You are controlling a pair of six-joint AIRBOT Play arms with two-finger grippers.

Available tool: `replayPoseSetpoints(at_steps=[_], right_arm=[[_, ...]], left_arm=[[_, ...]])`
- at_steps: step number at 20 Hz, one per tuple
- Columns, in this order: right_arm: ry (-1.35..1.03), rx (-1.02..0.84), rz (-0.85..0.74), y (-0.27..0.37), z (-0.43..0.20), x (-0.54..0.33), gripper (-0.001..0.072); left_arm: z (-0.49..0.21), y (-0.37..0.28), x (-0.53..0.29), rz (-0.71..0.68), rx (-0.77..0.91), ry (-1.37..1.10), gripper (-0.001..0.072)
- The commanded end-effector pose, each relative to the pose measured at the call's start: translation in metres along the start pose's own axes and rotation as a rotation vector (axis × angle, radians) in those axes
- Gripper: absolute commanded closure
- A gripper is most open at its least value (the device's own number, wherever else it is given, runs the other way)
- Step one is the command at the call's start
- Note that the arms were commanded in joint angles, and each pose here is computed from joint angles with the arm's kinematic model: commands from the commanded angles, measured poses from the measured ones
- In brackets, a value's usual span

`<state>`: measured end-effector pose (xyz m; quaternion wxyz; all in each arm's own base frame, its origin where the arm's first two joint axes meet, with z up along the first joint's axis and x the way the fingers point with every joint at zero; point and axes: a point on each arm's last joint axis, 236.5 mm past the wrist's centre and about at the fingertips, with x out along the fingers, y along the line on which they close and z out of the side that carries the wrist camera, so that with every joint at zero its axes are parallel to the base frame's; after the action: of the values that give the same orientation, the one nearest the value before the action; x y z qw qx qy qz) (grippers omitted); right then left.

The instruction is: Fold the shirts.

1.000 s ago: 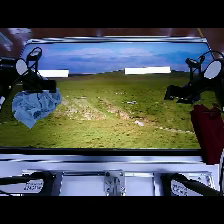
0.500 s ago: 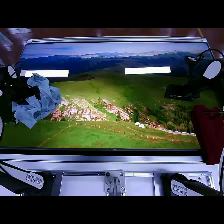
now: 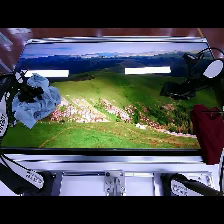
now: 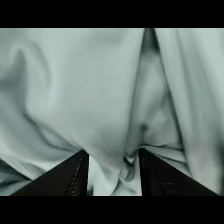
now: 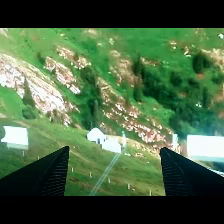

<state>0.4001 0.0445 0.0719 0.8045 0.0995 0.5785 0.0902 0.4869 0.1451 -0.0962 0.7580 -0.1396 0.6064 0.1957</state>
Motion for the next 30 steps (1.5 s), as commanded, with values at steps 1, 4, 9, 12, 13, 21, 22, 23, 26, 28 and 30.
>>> replayPoseSetpoints(at_steps=[1, 4, 9, 12, 13, 21, 22, 23, 26, 28, 30], right_arm=[[0.019, 0.011, 0.047, 0.011, -0.005, 0.0, 0.0016], [0.048, 0.009, 0.046, 0.011, -0.011, 0.0, 0.0016], [-0.007, 0.004, 0.042, 0.01, 0.001, -0.001, 0.0015], [-0.038, -0.036, 0.043, 0.015, 0.001, -0.017, 0.0016], [-0.068, -0.053, 0.042, 0.019, 0.002, -0.029, 0.0016], [-0.378, -0.183, -0.161, 0.016, -0.032, -0.176, 0.0016], [-0.367, -0.184, -0.201, 0.009, -0.045, -0.186, 0.0016], [-0.342, -0.181, -0.234, 0.002, -0.059, -0.191, 0.0015], [-0.193, -0.154, -0.294, -0.015, -0.099, -0.191, 0.0015], [-0.153, -0.149, -0.291, -0.016, -0.106, -0.183, 0.0015], [-0.137, -0.139, -0.289, -0.02, -0.107, -0.17, 0.0016]], left_arm=[[-0.002, 0.0, 0.011, 0.001, 0.003, 0.012, 0.0493], [-0.017, -0.021, 0.004, -0.09, 0.096, 0.075, 0.0675], [-0.007, -0.097, -0.1, -0.254, 0.299, -0.057, 0.0676], [-0.017, -0.151, -0.225, -0.345, 0.425, -0.297, 0.0676], [-0.033, -0.169, -0.268, -0.39, 0.475, -0.359, 0.0676], [-0.229, -0.283, -0.445, -0.842, 0.81, -0.43, 0.0675], [-0.251, -0.297, -0.44, -0.857, 0.856, -0.392, 0.0675], [-0.275, -0.312, -0.43, -0.867, 0.908, -0.348, 0.0675], [-0.336, -0.36, -0.384, -0.878, 0.981, -0.225, 0.0675], [-0.377, -0.392, -0.342, -0.871, 1.027, -0.129, 0.0675], [-0.412, -0.412, -0.301, -0.872, 1.022, 0.028, 0.0675]])
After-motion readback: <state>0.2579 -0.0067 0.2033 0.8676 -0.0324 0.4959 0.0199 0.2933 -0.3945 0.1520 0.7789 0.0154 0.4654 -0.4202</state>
